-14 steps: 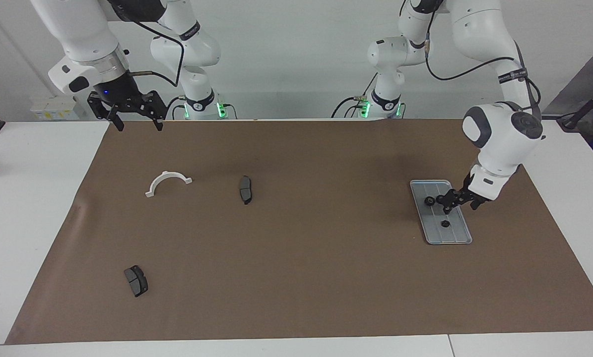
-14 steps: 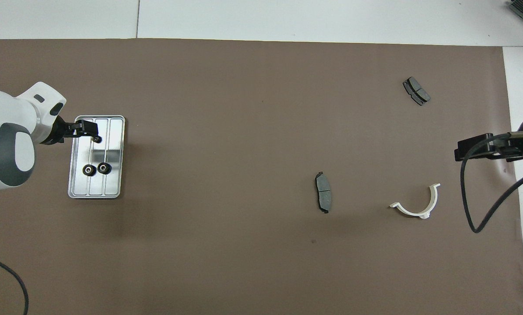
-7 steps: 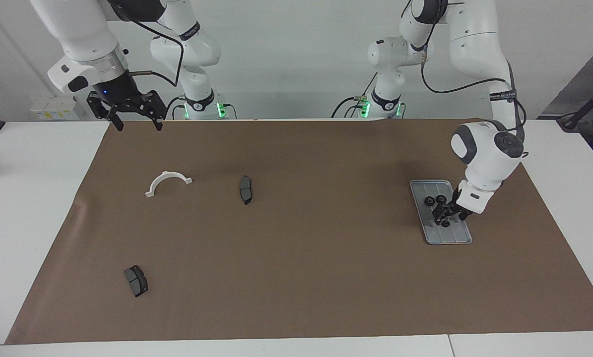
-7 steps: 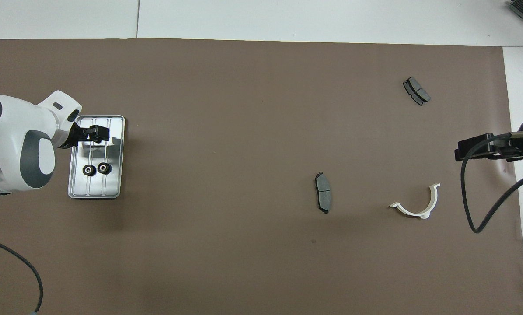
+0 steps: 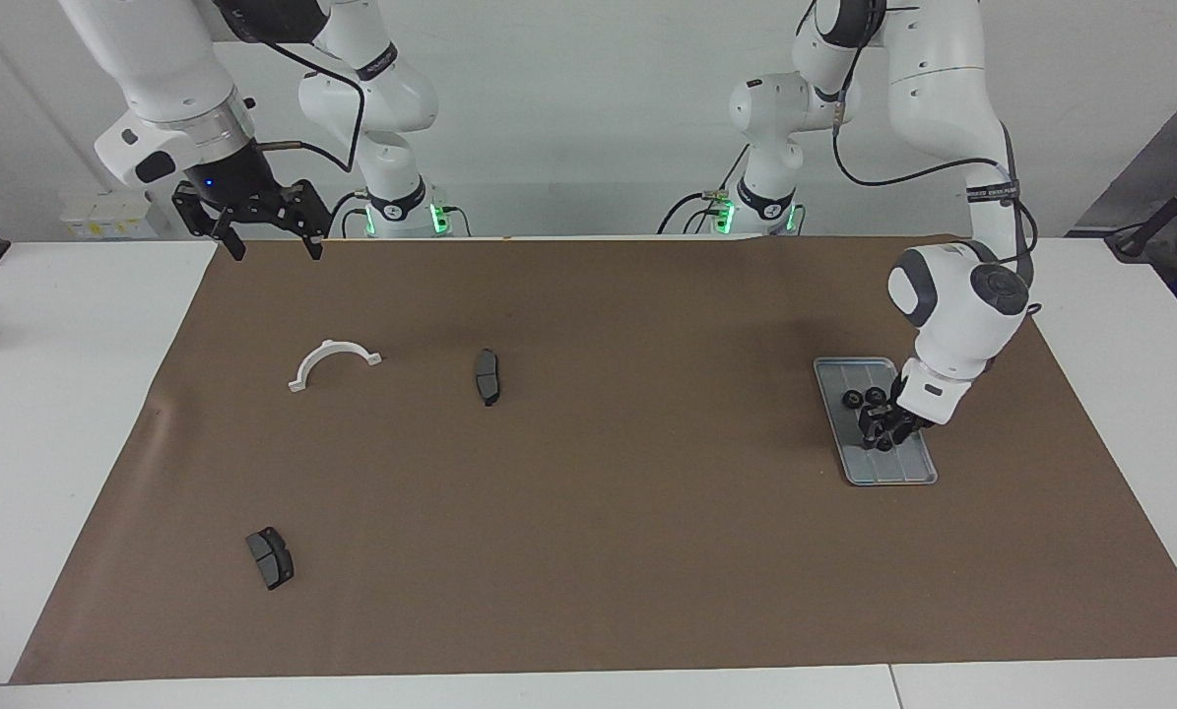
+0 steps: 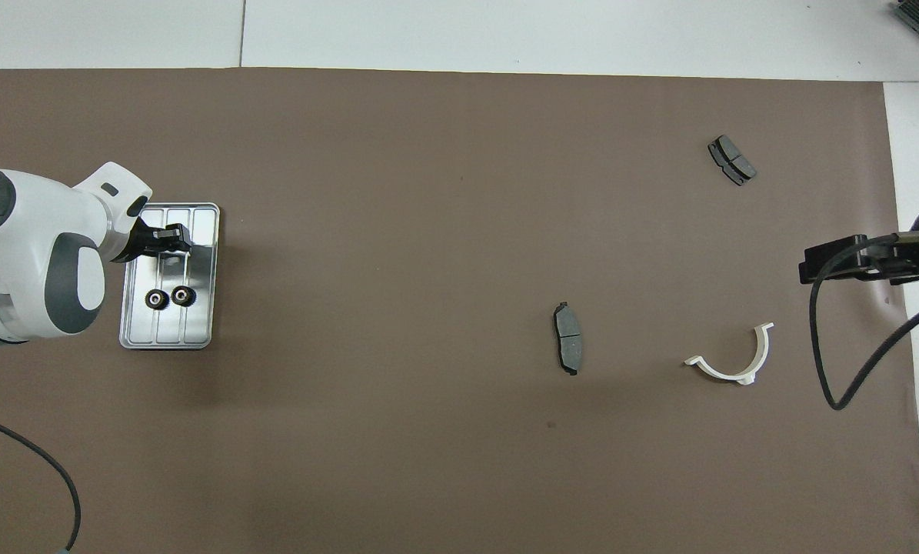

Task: Place bearing gear from tray to pile
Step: 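Grasp the black ring in the tray with the left gripper and lift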

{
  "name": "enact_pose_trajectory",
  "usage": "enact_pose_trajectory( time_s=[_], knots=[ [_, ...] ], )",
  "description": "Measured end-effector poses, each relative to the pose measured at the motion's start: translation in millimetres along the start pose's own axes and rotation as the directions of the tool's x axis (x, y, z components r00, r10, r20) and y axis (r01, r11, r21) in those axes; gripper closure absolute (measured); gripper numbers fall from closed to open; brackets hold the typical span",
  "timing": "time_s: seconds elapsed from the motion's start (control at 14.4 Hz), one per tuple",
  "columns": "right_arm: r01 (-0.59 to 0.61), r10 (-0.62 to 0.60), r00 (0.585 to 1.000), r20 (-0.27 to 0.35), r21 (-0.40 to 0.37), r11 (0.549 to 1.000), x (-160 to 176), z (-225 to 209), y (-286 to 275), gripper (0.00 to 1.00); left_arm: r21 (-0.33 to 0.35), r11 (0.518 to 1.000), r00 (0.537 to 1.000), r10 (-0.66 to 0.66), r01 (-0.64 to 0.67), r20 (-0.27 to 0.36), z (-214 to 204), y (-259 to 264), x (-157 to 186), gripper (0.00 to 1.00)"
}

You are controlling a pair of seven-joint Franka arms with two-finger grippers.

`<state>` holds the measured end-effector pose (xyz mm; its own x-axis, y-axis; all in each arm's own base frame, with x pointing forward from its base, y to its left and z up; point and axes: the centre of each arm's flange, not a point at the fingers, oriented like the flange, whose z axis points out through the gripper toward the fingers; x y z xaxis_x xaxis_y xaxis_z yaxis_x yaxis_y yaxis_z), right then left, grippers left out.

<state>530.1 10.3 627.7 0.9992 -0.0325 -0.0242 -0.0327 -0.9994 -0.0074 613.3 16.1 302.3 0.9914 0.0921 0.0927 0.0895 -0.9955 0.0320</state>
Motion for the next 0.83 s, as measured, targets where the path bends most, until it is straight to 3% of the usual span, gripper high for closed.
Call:
enact_pose_trajectory(
  time_s=[0.14, 0.21, 0.28, 0.42, 0.76, 0.83],
  knots=[
    [-0.003, 0.003, 1.000, 0.000, 0.000, 1.000, 0.1, 0.0, 1.7, 0.00, 0.000, 1.000, 1.000, 0.001, -0.001, -0.002, -0.2, 0.4, 0.2, 0.46],
    [-0.007, 0.007, 1.000, 0.000, 0.000, 1.000, 0.1, 0.0, 3.9, 0.00, 0.000, 1.000, 1.000, 0.001, -0.001, -0.003, -0.2, 0.5, 0.3, 0.54],
    [-0.012, 0.012, 1.000, 0.000, 0.000, 1.000, 0.2, -0.1, 6.3, 0.00, 0.000, 1.000, 1.000, 0.001, -0.001, -0.004, -0.3, 0.5, 0.3, 0.54],
    [-0.015, 0.015, 1.000, 0.000, 0.000, 1.000, 0.3, 0.0, 8.1, 0.00, 0.000, 1.000, 1.000, 0.001, -0.001, -0.004, -0.3, 0.6, 0.4, 0.65],
    [-0.012, 0.012, 1.000, 0.001, 0.000, 1.000, 0.1, 0.2, 6.1, 0.00, 0.000, 1.000, 1.000, 0.002, -0.002, -0.003, 0.2, 0.6, -0.1, 0.70],
    [-0.011, 0.011, 1.000, 0.001, 0.000, 1.000, 0.1, 0.2, 6.0, 0.00, 0.001, 1.000, 1.000, 0.002, -0.002, -0.003, 0.2, 0.6, -0.1, 0.76]
  ],
)
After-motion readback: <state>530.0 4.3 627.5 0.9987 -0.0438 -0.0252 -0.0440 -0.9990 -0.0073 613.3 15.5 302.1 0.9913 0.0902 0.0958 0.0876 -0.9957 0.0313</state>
